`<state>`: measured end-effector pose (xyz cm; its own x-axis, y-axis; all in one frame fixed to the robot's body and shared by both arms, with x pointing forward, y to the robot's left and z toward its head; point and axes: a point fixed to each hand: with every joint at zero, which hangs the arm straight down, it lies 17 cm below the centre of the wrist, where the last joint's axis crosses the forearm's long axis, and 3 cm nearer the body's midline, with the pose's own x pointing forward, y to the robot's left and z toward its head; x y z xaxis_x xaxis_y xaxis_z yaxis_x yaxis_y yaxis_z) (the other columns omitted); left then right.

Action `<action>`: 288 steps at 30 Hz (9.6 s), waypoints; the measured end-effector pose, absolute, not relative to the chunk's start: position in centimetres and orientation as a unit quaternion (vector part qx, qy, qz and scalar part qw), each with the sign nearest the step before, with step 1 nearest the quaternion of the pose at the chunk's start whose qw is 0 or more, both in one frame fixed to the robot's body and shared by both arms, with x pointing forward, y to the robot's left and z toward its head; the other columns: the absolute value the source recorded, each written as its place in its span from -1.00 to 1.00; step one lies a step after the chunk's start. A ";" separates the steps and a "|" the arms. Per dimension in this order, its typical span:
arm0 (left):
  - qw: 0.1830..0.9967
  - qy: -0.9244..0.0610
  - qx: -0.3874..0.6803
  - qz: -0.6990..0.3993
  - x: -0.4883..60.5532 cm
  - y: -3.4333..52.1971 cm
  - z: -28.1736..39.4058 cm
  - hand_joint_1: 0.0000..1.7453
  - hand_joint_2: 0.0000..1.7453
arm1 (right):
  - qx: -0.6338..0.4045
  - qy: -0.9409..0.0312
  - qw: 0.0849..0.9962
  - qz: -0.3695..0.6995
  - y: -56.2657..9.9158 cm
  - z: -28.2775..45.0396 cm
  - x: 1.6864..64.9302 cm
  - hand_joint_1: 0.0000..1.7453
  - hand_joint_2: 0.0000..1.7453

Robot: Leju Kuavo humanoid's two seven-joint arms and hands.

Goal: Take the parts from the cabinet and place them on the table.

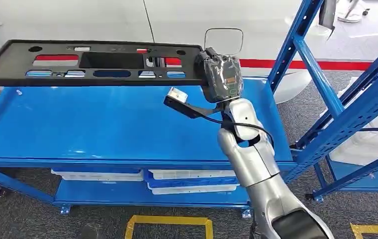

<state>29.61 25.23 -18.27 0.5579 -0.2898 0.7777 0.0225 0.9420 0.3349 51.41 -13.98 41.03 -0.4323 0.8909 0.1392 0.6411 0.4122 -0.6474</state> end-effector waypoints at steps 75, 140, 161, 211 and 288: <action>0.894 -0.429 0.130 0.018 27.6 27.8 -19.6 -1.00 1.00 | -0.401 -0.870 0.161 0.238 -14.6 46.0 46.1 1.00 1.00; 0.901 -0.416 0.124 0.006 28.3 27.0 -19.7 -1.00 1.00 | -0.382 -0.852 0.286 0.217 -20.2 37.2 47.4 1.00 1.00; 0.899 -0.416 0.135 0.019 28.0 27.6 -19.7 -1.00 1.00 | -0.368 -0.857 0.289 0.218 -18.3 37.8 48.3 1.00 1.00; 0.893 -0.415 0.162 0.065 26.4 31.1 -20.1 -1.00 1.00 | -0.334 -0.872 0.275 0.229 -15.8 42.1 52.3 1.00 1.00; 0.912 -0.370 0.177 0.019 24.5 30.8 -21.5 -1.00 1.00 | -0.402 -0.839 0.306 0.203 -23.3 32.5 45.0 1.00 1.00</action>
<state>24.54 30.81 -21.51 0.7253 -0.0966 0.6816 -0.1661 0.9363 0.3094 45.00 -23.31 32.48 -0.4895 0.7988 0.3497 0.5505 0.5941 -0.5865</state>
